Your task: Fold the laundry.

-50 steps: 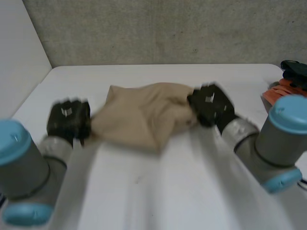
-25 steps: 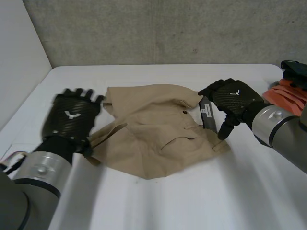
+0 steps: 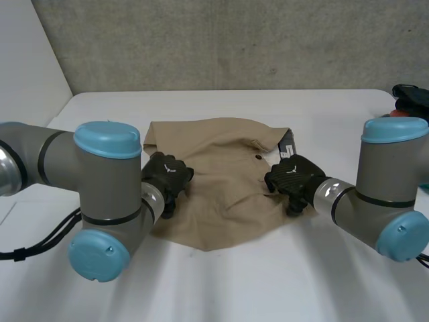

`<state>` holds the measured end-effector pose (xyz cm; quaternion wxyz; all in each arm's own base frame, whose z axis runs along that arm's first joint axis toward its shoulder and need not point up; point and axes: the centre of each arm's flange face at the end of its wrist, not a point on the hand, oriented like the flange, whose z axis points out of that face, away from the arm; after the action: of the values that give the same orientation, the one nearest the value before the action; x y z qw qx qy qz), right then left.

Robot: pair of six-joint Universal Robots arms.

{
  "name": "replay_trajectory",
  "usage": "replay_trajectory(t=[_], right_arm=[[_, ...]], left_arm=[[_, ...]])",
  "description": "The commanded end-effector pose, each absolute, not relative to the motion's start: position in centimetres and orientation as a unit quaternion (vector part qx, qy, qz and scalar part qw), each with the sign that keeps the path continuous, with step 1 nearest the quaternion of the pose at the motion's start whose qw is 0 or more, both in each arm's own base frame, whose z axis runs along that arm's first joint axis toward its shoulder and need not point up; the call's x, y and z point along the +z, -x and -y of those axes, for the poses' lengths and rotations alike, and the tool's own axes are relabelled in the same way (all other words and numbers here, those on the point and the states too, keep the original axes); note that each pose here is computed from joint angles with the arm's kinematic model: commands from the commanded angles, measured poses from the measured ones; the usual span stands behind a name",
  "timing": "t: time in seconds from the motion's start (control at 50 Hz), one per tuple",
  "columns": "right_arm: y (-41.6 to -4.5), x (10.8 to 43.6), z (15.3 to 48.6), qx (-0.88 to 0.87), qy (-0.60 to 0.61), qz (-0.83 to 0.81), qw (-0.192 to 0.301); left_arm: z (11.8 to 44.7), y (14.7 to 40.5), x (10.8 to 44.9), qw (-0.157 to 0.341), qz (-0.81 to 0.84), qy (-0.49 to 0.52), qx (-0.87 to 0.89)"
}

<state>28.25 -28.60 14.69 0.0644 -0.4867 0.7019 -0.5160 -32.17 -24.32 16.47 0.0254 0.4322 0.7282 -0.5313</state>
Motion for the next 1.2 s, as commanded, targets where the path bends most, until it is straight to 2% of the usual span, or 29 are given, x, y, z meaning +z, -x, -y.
replay_trajectory(t=[0.02, 0.08, 0.16, 0.18, 0.22, 0.24, 0.34, 0.42, 0.5, 0.58, 0.64, 0.72, 0.74, 0.8, 0.82, 0.84, 0.86, 0.88, 0.92, 0.96, 0.98, 1.02, 1.08, 1.16, 1.2], right_arm=[[-28.3, 15.4, 29.7, -0.523, 0.479, -0.702, 0.062], [-27.9, 17.9, 29.5, -0.539, 0.476, -0.693, 0.055], [-26.9, 23.1, 29.1, -0.585, 0.458, -0.668, 0.039], [-26.4, 25.8, 28.8, -0.61, 0.449, -0.652, 0.029], [-25.8, 28.2, 28.4, -0.632, 0.439, -0.639, 0.018], [-25.2, 30.4, 27.8, -0.65, 0.432, -0.625, 0.011], [-24.4, 35.5, 25.5, -0.695, 0.418, -0.585, 0.014], [-24.8, 35.8, 24.2, -0.693, 0.425, -0.581, 0.045], [-24.9, 34.6, 24.4, -0.677, 0.426, -0.598, 0.052], [-25.5, 32.1, 25.2, -0.649, 0.438, -0.621, 0.046], [-26.1, 30.5, 25.8, -0.633, 0.449, -0.629, 0.047], [-27.7, 27.8, 28.1, -0.632, 0.459, -0.623, 0.047], [-28.5, 26.9, 29.3, -0.641, 0.456, -0.616, 0.043], [-29.9, 26.8, 31.3, -0.677, 0.439, -0.59, 0.029], [-30.8, 28.0, 33.0, -0.722, 0.412, -0.556, 0.015], [-31.1, 28.9, 33.8, -0.743, 0.397, -0.538, 0.009], [-31.4, 29.9, 34.6, -0.768, 0.379, -0.516, 0.004], [-31.8, 33.0, 35.9, -0.825, 0.337, -0.454, -0.004], [-31.7, 36.4, 36.7, -0.877, 0.288, -0.384, -0.005], [-31.1, 40.2, 37.0, -0.93, 0.22, -0.294, 0.018], [-30.9, 41.3, 36.8, -0.941, 0.202, -0.267, 0.034], [-30.6, 42.7, 36.1, -0.953, 0.176, -0.231, 0.084], [-30.4, 42.4, 35.9, -0.947, 0.179, -0.237, 0.121], [-31.0, 40.0, 35.8, -0.931, 0.212, -0.265, 0.135], [-31.1, 38.3, 36.1, -0.92, 0.228, -0.289, 0.135]], left_arm=[[24.4, 31.4, 17.6, 0.043, -0.728, -0.413, -0.545], [24.7, 30.5, 20.5, 0.058, -0.714, -0.383, -0.583], [24.2, 28.9, 25.5, 0.071, -0.69, -0.338, -0.636], [23.9, 28.2, 28.0, 0.074, -0.675, -0.318, -0.662], [23.4, 27.3, 30.6, 0.075, -0.659, -0.297, -0.687], [22.6, 26.4, 33.0, 0.075, -0.641, -0.277, -0.711], [19.7, 24.3, 37.4, 0.067, -0.607, -0.253, -0.751], [18.1, 23.3, 37.5, 0.064, -0.61, -0.261, -0.745], [18.4, 22.8, 35.6, 0.074, -0.635, -0.265, -0.722], [20.0, 22.9, 31.2, 0.081, -0.683, -0.279, -0.67], [21.2, 23.4, 29.2, 0.078, -0.7, -0.284, -0.65], [25.3, 24.7, 27.4, 0.073, -0.691, -0.261, -0.67], [27.5, 25.0, 27.6, 0.072, -0.673, -0.241, -0.695], [31.0, 25.6, 29.5, 0.068, -0.622, -0.198, -0.755], [33.0, 25.9, 31.9, 0.062, -0.57, -0.166, -0.802], [33.7, 26.1, 33.1, 0.06, -0.546, -0.154, -0.821], [34.3, 26.2, 34.5, 0.057, -0.517, -0.139, -0.843], [35.3, 26.4, 37.8, 0.051, -0.446, -0.116, -0.886], [35.8, 26.4, 41.5, 0.042, -0.364, -0.097, -0.925], [35.4, 25.6, 46.2, 0.044, -0.271, -0.067, -0.959], [35.2, 25.5, 47.0, 0.044, -0.262, -0.061, -0.962], [34.4, 25.4, 48.1, 0.037, -0.266, -0.056, -0.962], [34.0, 25.2, 47.6, 0.027, -0.296, -0.063, -0.953], [34.0, 25.2, 43.8, -0.001, -0.378, -0.082, -0.922], [33.8, 25.1, 40.7, -0.011, -0.423, -0.091, -0.902]])
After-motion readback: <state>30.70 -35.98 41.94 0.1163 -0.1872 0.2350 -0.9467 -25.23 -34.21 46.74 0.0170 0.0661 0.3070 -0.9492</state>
